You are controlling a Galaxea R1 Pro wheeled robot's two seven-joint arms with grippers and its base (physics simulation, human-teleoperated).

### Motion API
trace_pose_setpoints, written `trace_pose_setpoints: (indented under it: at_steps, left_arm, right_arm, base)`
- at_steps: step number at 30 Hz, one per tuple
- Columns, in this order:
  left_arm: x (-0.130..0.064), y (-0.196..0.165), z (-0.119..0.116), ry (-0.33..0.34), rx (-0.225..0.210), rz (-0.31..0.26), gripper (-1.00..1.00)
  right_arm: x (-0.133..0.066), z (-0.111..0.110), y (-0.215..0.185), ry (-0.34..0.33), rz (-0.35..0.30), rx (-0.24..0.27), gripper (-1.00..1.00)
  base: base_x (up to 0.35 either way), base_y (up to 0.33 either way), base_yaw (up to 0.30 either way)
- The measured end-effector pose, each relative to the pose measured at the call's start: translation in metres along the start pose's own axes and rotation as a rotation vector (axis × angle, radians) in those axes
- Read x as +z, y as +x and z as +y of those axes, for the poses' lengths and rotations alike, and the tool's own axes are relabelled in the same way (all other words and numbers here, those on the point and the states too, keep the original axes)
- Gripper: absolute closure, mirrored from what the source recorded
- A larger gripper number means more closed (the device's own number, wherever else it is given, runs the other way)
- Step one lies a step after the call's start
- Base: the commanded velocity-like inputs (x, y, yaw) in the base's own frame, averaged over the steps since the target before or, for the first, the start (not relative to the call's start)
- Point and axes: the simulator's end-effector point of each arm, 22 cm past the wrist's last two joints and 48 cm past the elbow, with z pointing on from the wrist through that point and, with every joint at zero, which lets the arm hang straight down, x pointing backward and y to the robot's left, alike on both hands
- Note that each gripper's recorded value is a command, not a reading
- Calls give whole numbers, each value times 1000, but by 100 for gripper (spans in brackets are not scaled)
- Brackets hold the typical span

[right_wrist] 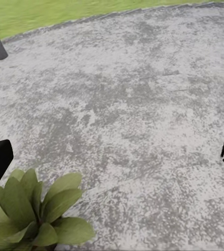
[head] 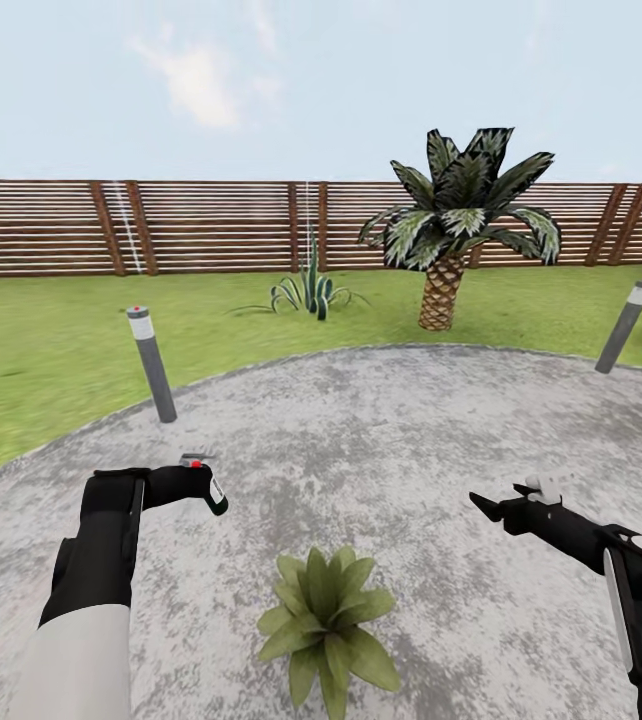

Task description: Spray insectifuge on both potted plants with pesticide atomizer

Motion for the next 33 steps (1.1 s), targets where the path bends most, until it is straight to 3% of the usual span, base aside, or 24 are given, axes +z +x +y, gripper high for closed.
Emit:
trace_pose_setpoints:
  at_steps: [7,33]
  left_arm:
    - [0,0,0,0,-1,0,100]
    - [-2,-2,2,-4,0,-4,100]
  right_arm:
    - [0,0,0,0,1,0,-100]
    - [-1,0,-3,0,-7,-2,-100]
  base:
    - [131,0,-19]
    - [3,0,-25]
